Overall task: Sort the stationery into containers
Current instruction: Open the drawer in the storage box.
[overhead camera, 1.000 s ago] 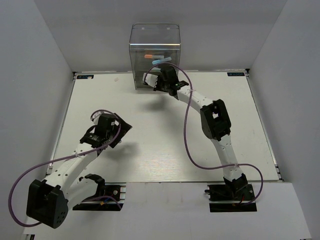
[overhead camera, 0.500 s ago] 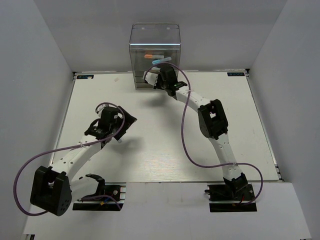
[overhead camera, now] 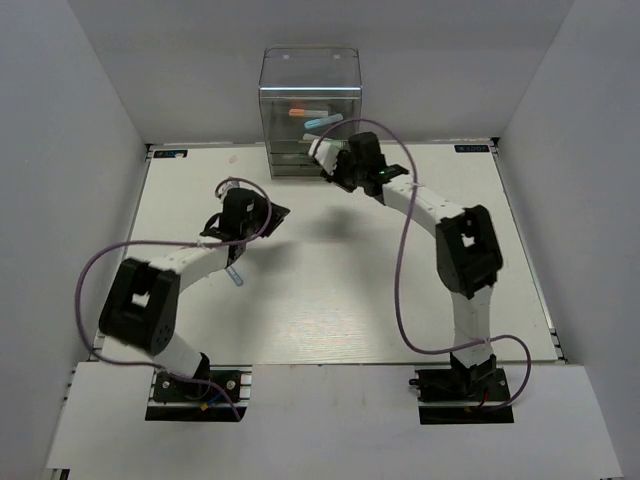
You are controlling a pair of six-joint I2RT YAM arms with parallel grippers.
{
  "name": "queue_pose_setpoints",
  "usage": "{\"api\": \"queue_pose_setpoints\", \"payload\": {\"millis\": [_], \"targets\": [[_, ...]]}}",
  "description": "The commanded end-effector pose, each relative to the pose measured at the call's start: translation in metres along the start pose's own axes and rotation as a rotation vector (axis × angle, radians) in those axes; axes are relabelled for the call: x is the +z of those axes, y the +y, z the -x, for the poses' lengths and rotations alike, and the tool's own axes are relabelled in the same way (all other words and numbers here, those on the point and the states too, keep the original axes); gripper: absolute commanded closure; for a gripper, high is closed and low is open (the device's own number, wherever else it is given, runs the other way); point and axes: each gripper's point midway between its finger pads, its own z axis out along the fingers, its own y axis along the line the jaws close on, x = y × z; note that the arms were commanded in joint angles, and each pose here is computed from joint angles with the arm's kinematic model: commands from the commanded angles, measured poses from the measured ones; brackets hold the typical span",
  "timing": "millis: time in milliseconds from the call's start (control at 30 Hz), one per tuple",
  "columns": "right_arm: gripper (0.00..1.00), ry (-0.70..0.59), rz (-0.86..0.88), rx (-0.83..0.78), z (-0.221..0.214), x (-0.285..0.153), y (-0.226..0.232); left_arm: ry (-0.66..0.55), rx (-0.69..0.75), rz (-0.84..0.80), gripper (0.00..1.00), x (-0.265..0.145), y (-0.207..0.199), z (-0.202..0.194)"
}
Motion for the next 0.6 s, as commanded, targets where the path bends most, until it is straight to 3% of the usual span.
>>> {"api": "queue_pose_setpoints", "payload": {"millis": [0,67,167,200,233,333,433,567], "targets": [[0.59,-0.157,0.006,0.198,0.041,-0.068,-0.013,-0.045,-0.084,-0.253,0.58,0.032,-0.062,0.022],[0.53,-0.16,0.044,0.246,0.03,-0.077,0.003,-0.049,-0.17,-0.33,0.58,0.06,-0.067,0.025],[0.53,-0.171,0.047,0.299,0.026,-0.108,0.012,-0.048,-0.265,-0.432,0.51,0.084,-0.081,0.028],[0.56,-0.148,0.055,0.326,0.011,-0.114,0.018,-0.04,-0.308,-0.438,0.5,0.093,-0.081,0.028],[0.64,-0.157,0.064,0.354,0.012,-0.122,0.02,-0.044,-0.328,-0.405,0.46,0.111,-0.065,0.024],[0.85,-0.134,0.077,0.388,-0.005,-0.133,0.031,-0.1,-0.338,-0.412,0.43,0.132,-0.072,0.038],[0.92,-0.113,0.073,0.407,-0.019,-0.141,0.036,-0.131,-0.342,-0.425,0.41,0.154,-0.084,0.045],[0.92,-0.097,0.067,0.434,-0.033,-0.146,0.036,-0.168,-0.351,-0.4,0.41,0.178,-0.079,0.051]]}}
